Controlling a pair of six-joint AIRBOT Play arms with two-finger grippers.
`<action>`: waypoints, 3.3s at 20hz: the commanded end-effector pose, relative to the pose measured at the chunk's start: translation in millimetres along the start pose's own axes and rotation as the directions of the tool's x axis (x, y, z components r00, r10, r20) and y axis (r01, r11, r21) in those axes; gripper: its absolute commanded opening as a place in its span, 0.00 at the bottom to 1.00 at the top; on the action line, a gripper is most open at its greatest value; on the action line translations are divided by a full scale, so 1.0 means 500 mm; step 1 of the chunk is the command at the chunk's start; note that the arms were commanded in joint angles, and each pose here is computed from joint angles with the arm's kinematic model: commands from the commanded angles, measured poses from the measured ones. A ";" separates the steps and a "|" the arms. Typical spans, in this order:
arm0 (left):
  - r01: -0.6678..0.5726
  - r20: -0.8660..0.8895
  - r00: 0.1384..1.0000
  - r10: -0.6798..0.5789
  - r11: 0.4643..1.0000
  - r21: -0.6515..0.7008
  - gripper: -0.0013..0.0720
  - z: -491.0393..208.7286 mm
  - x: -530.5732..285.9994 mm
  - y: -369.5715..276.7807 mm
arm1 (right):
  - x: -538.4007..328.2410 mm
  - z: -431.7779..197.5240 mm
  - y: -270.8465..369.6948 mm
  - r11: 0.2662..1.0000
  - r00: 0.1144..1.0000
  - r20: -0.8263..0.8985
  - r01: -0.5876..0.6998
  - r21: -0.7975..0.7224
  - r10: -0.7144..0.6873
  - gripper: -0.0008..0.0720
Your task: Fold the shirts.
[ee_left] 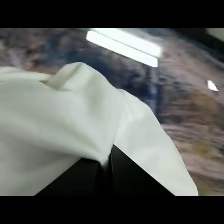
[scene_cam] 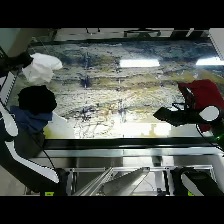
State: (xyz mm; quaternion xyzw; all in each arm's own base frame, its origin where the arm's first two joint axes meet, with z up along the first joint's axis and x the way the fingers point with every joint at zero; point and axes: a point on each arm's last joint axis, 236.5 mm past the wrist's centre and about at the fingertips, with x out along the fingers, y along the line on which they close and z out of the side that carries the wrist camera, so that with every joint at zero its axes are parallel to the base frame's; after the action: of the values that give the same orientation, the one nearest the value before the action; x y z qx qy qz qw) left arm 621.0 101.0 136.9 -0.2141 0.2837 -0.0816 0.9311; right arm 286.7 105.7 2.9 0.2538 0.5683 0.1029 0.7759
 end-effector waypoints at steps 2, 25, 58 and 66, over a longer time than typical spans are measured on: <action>0.380 -0.160 0.917 -0.366 0.923 0.062 0.04 -0.049 -0.136 -0.385 | -0.001 -0.005 -0.040 0.995 0.996 -0.010 0.084 -0.048 -0.085 0.92; 0.289 -0.833 0.505 -0.225 0.954 -0.083 0.98 -0.642 -0.181 -0.494 | -0.007 -0.130 -0.008 0.972 0.965 -0.259 -0.021 -0.236 -0.042 0.92; 0.432 -0.642 0.672 -0.370 0.899 -0.066 0.04 -0.624 -0.229 -0.524 | 0.075 0.028 0.389 0.686 0.770 -0.196 -0.632 -0.360 0.607 0.03; 0.713 -0.255 0.701 -0.666 0.658 0.243 0.04 -0.331 -0.616 -0.798 | -0.461 0.047 0.582 0.434 0.627 0.173 -0.290 -0.853 0.760 0.03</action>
State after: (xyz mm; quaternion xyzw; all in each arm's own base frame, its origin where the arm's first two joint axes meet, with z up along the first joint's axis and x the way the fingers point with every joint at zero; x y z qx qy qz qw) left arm 301.6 -230.1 255.7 -0.1645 0.3312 -0.4583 0.8082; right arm 299.3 267.4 271.2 0.1501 0.2167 0.5333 0.8038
